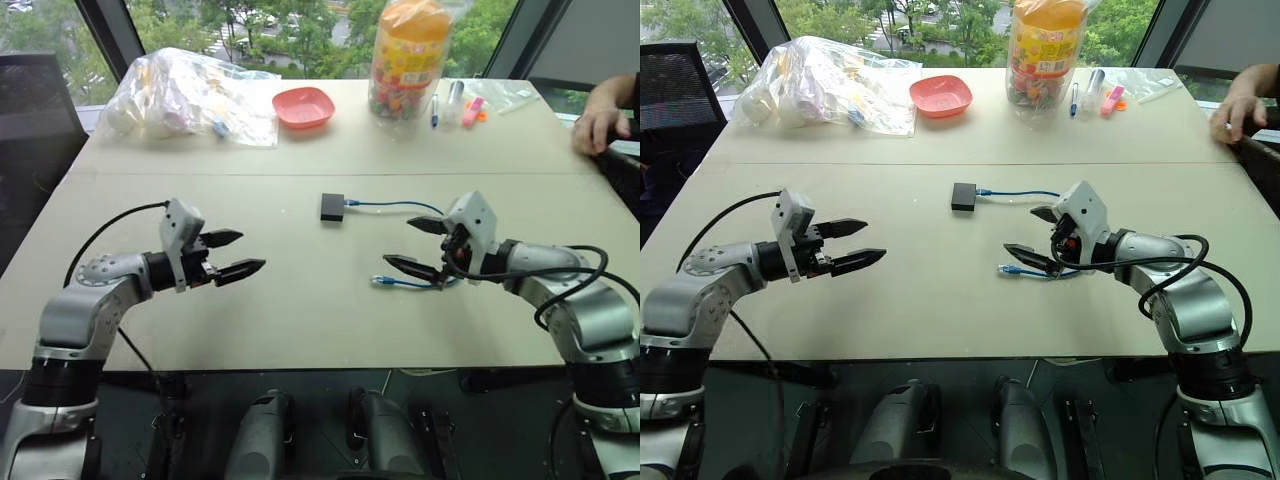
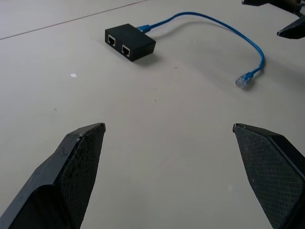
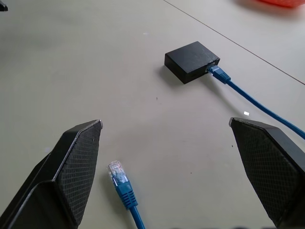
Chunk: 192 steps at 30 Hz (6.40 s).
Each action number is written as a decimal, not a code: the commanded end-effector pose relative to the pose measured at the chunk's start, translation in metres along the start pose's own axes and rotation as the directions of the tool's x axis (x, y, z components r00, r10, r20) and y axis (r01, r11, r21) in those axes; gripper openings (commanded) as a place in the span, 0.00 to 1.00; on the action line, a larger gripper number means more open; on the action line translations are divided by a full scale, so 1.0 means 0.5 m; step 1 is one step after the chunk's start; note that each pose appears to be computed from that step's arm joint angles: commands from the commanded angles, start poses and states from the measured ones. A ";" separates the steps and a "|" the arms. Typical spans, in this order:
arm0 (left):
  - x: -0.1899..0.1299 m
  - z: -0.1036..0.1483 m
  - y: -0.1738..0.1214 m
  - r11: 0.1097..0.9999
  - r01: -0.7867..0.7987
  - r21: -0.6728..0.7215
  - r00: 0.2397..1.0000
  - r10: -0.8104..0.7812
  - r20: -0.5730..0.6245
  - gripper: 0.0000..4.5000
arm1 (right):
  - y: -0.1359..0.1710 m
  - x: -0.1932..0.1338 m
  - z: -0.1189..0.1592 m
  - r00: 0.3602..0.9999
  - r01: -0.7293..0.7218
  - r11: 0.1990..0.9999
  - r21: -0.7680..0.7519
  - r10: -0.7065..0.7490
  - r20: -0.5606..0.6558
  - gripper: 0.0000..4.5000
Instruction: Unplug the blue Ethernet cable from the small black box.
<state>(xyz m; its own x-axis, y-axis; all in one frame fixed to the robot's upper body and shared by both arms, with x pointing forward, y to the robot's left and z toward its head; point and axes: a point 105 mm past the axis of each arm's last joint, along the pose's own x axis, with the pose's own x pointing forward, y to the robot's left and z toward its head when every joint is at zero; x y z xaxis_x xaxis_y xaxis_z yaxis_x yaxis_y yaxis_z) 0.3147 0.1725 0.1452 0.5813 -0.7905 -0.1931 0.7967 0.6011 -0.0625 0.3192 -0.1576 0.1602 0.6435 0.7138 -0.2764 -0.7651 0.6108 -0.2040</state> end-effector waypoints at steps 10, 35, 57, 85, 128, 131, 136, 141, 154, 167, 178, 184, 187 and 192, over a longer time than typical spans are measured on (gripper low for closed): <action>0.017 0.019 0.002 1.000 -0.028 0.001 0.997 0.028 0.074 0.99 | -0.010 0.014 0.017 0.999 0.024 0.999 -0.036 -0.022 0.045 1.00; 0.052 0.086 0.042 0.978 0.017 0.208 0.996 -0.034 0.077 0.99 | -0.145 0.231 -0.038 0.976 0.068 0.986 -0.152 -0.097 -0.193 1.00; 0.032 0.049 0.059 0.980 -0.155 0.123 0.981 0.138 0.138 1.00 | -0.120 0.286 0.068 0.992 0.077 0.922 -0.380 -0.108 -0.059 0.01; 0.157 0.251 0.106 0.895 0.343 -0.285 0.868 -0.186 0.461 1.00 | -0.089 0.145 0.300 0.874 0.462 0.430 -0.776 -0.073 0.480 0.01; 0.139 0.286 0.057 0.705 0.646 -0.294 0.654 -0.311 0.690 0.10 | 0.012 0.089 0.256 0.687 -0.314 0.664 0.678 -0.334 0.645 0.74; 0.140 0.288 0.040 0.665 0.690 -0.286 0.623 -0.344 0.703 0.10 | 0.035 0.101 0.264 0.698 -0.329 0.672 0.664 -0.300 0.650 0.74; 0.148 0.271 0.011 0.613 0.731 -0.301 0.608 -0.384 0.695 0.10 | 0.046 0.117 0.274 0.697 -0.346 0.670 0.657 -0.285 0.658 0.74; 0.151 0.259 0.001 0.606 0.729 -0.317 0.617 -0.383 0.687 0.10 | 0.052 0.129 0.285 0.700 -0.343 0.700 0.626 -0.253 0.668 0.74; 0.156 0.246 -0.009 0.607 0.723 -0.329 0.636 -0.400 0.660 0.10 | 0.039 0.132 0.283 0.698 -0.323 0.710 0.626 -0.269 0.664 0.19; 0.139 0.254 0.027 0.676 0.659 -0.331 0.672 -0.330 0.663 0.10 | -0.005 0.121 0.262 0.675 -0.287 0.653 0.701 -0.381 0.632 0.01; 0.091 0.274 0.107 0.775 0.524 -0.352 0.685 -0.138 0.715 0.10 | -0.097 0.084 0.228 0.615 -0.165 0.624 0.764 -0.540 0.574 0.01; 0.143 0.260 0.109 0.880 0.348 -0.324 0.774 -0.075 0.628 0.10 | -0.128 0.082 0.222 0.636 -0.101 0.645 0.757 -0.544 0.548 0.01; 0.199 0.249 0.095 0.972 0.149 -0.184 0.843 -0.027 0.538 0.10 | -0.190 0.079 0.181 0.676 0.061 0.600 0.797 -0.612 0.410 0.01; 0.263 0.245 0.037 0.998 -0.021 0.058 0.856 -0.012 0.517 0.10 | -0.287 0.062 0.041 0.689 0.446 0.441 0.779 -0.725 0.016 0.01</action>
<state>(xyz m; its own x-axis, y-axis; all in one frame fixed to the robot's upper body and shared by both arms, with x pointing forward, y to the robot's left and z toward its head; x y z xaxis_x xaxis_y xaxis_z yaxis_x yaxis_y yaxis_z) 0.4294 0.0707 0.2204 0.5790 -0.7564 0.3043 0.8128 0.5650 -0.1422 0.4463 -0.2039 0.2082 0.9943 0.1032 0.0271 -0.1009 0.8271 0.5530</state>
